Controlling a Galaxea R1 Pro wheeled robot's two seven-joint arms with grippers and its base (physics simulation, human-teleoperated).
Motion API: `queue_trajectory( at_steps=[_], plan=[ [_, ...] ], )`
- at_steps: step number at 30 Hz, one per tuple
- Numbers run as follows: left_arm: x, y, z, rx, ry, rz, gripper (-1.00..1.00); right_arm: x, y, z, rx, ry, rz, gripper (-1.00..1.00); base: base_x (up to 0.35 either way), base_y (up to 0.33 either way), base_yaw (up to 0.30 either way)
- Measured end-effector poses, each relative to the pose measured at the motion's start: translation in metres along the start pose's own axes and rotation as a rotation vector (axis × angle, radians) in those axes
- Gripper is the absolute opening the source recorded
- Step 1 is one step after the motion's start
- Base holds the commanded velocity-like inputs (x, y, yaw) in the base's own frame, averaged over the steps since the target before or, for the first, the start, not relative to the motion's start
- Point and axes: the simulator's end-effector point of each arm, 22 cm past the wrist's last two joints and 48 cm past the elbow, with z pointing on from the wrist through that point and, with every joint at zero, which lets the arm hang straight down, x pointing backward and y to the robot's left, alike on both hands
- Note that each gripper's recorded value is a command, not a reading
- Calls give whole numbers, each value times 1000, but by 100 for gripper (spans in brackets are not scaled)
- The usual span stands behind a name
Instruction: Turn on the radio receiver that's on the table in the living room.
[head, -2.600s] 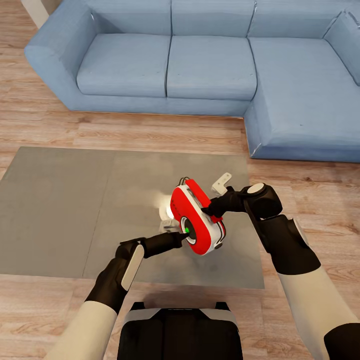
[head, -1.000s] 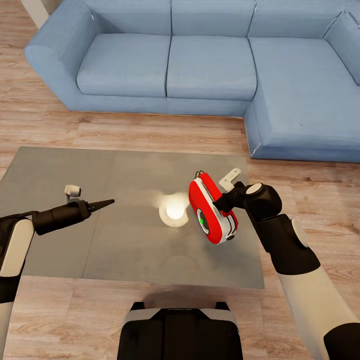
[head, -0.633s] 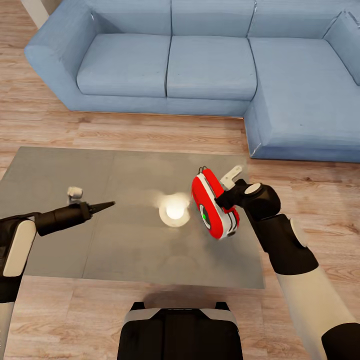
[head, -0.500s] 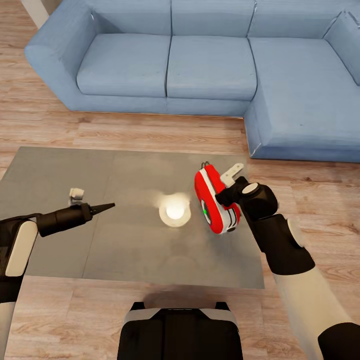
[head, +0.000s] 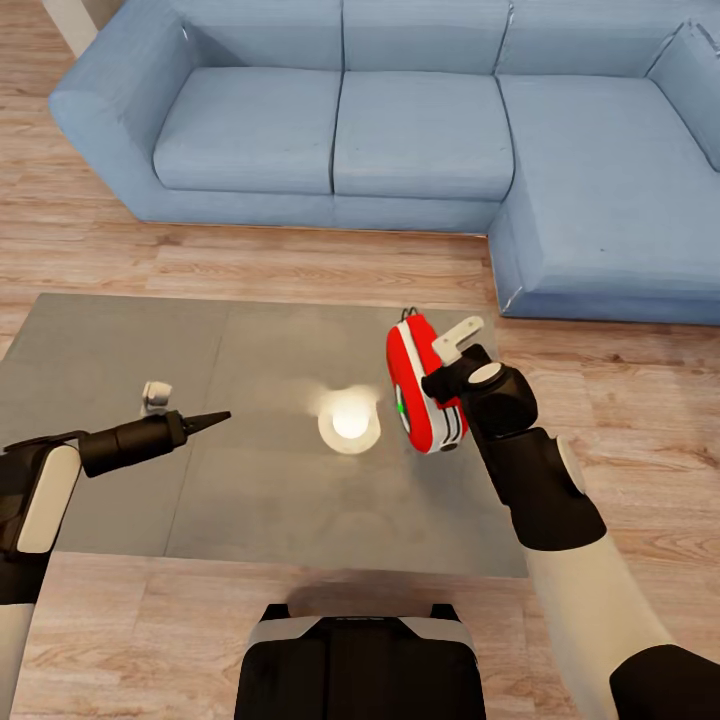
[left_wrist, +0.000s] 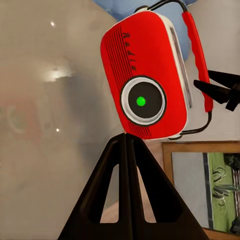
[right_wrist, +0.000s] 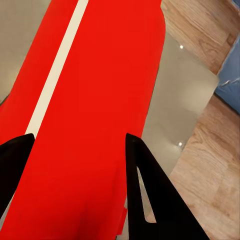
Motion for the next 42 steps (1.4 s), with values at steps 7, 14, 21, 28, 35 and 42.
queue_trajectory(
  at_steps=[7, 14, 21, 28, 35, 42],
  plan=[
    [2, 5, 0, -6, 1, -12, -100, -4, 3, 0, 6, -12, 29, -100, 0, 0, 0],
    [11, 28, 2, -32, -4, -50, -100, 2, 6, 9, 23, -39, 160, -100, 0, 0, 0],
    [15, 36, 2, -42, -2, -65, -100, 8, 7, 15, 31, -36, 207, -100, 0, 0, 0],
    [18, 40, 3, -50, 3, -73, -100, 15, 11, 22, 50, -51, 204, -100, 0, 0, 0],
    [17, 43, 3, -53, -8, -66, -100, 28, 21, 36, 39, -32, 197, -100, 0, 0, 0],
    [20, 48, 3, -58, -10, -78, -100, 38, 23, 46, 57, -13, 188, -100, 0, 0, 0]
  ],
)
